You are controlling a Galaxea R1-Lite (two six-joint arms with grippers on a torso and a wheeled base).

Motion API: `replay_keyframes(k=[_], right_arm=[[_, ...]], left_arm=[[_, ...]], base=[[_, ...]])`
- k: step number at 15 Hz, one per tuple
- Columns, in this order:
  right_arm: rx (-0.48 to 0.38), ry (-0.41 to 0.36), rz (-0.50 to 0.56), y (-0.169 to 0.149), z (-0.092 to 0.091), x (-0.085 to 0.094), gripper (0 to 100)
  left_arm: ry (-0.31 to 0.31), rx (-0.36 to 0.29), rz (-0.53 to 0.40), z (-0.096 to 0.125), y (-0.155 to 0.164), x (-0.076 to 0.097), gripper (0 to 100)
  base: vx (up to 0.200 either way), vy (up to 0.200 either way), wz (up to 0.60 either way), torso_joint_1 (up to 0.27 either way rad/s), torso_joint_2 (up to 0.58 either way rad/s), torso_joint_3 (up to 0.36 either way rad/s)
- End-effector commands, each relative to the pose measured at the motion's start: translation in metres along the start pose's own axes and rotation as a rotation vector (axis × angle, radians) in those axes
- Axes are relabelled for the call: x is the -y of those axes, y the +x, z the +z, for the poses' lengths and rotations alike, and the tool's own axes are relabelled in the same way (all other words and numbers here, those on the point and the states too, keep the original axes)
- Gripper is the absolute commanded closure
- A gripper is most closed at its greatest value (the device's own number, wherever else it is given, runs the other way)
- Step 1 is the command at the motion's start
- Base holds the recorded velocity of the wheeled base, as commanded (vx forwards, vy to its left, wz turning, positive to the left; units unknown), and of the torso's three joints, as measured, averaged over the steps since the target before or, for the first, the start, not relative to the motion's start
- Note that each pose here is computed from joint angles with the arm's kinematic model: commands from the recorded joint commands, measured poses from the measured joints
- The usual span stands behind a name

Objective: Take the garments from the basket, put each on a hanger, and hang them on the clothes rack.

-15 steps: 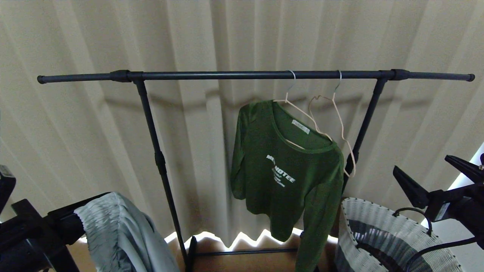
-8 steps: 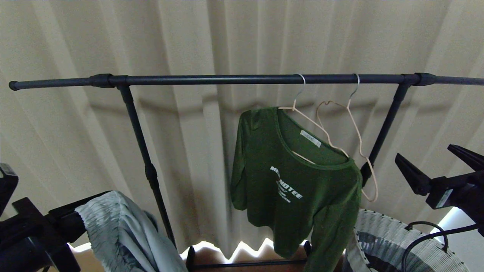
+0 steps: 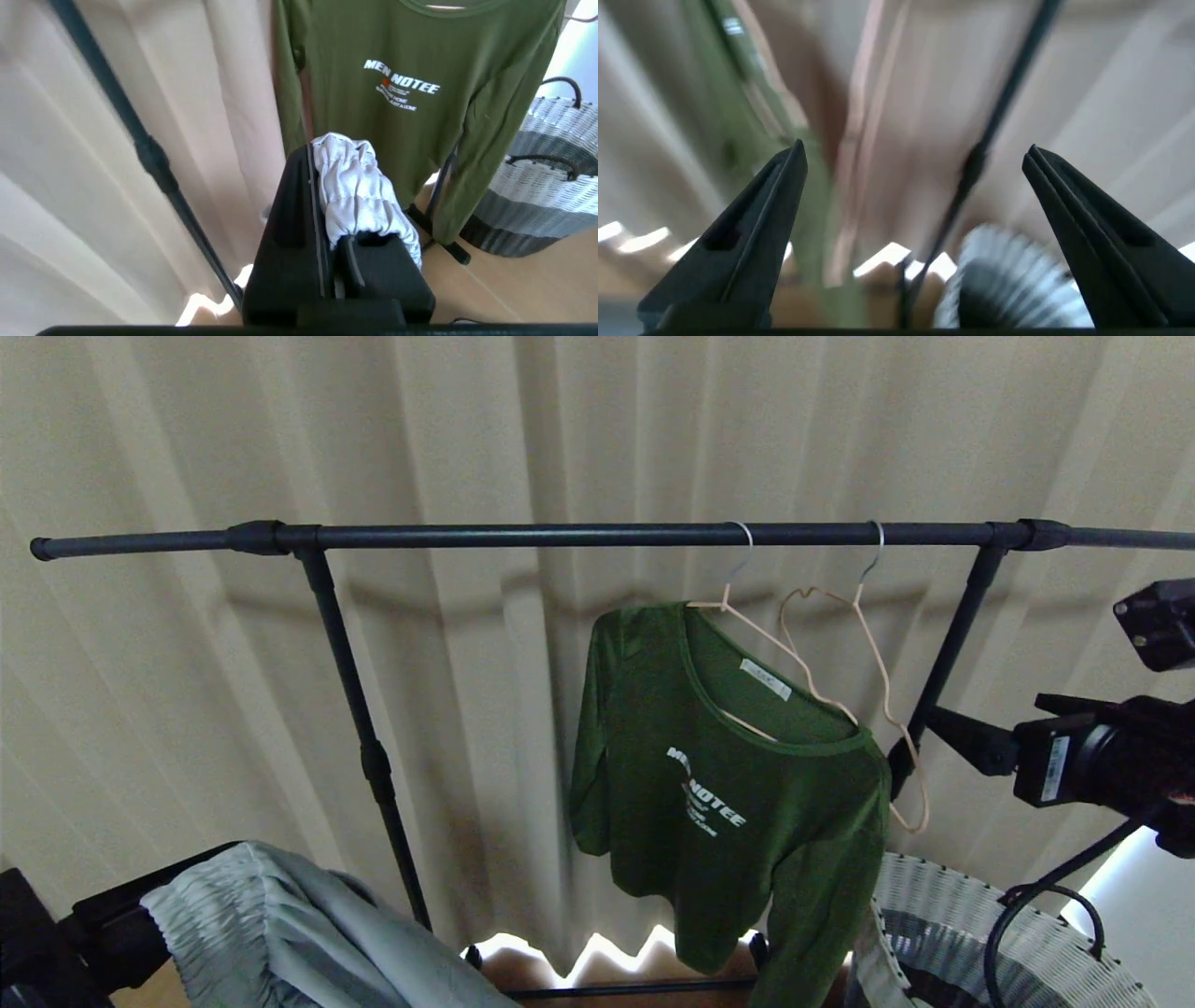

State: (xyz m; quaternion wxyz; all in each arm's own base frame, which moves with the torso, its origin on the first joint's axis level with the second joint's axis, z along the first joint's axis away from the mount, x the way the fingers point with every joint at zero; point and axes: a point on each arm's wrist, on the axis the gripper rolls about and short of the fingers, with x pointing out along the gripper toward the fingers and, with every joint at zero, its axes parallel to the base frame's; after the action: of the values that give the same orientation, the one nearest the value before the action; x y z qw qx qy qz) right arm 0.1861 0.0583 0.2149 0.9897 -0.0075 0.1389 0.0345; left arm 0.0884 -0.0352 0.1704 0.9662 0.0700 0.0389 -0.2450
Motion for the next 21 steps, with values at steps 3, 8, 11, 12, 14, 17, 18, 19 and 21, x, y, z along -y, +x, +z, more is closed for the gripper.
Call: replay_keyframes(k=[3, 8, 11, 12, 14, 17, 18, 19, 21], right_arm=[[-0.112, 0.013, -0.015, 0.043, 0.019, -0.022, 0], [-0.187, -0.015, -0.128, 0.068, 0.002, -0.026, 0], [-0.206, 0.012, -0.134, 0.074, -0.001, -0.028, 0], [-0.200, 0.016, -0.134, 0.075, 0.000, -0.028, 0], [-0.192, 0.022, -0.134, 0.076, 0.003, -0.028, 0], [-0.189, 0.037, -0.159, 0.087, 0.007, -0.022, 0], [-0.183, 0.049, -0.179, 0.092, 0.011, -0.016, 0], [-0.184, 0.054, -0.194, 0.094, 0.011, -0.011, 0], [-0.180, 0.071, -0.167, 0.093, 0.011, -0.011, 0]], left_arm=[[0.003, 0.030, 0.007, 0.003, -0.005, 0.000, 100], [0.003, 0.029, 0.007, -0.003, -0.010, 0.002, 100], [0.008, 0.054, 0.009, 0.000, -0.014, 0.002, 100], [0.010, 0.057, 0.009, 0.000, -0.015, 0.002, 100], [0.023, 0.060, 0.010, 0.000, -0.015, 0.002, 100], [0.023, 0.060, 0.010, -0.001, -0.016, 0.002, 100], [0.023, 0.062, 0.010, -0.001, -0.016, 0.002, 100], [0.024, 0.062, 0.010, -0.001, -0.016, 0.002, 100], [0.024, 0.060, 0.010, -0.001, -0.016, 0.002, 100]], base=[[0.000, 0.000, 0.00, 0.000, 0.00, 0.000], [0.000, 0.000, 0.00, 0.000, 0.00, 0.000], [0.000, 0.000, 0.00, 0.000, 0.00, 0.000], [0.000, 0.000, 0.00, 0.000, 0.00, 0.000], [0.000, 0.000, 0.00, 0.000, 0.00, 0.000], [0.000, 0.000, 0.00, 0.000, 0.00, 0.000], [0.000, 0.000, 0.00, 0.000, 0.00, 0.000], [0.000, 0.000, 0.00, 0.000, 0.00, 0.000], [0.000, 0.000, 0.00, 0.000, 0.00, 0.000]])
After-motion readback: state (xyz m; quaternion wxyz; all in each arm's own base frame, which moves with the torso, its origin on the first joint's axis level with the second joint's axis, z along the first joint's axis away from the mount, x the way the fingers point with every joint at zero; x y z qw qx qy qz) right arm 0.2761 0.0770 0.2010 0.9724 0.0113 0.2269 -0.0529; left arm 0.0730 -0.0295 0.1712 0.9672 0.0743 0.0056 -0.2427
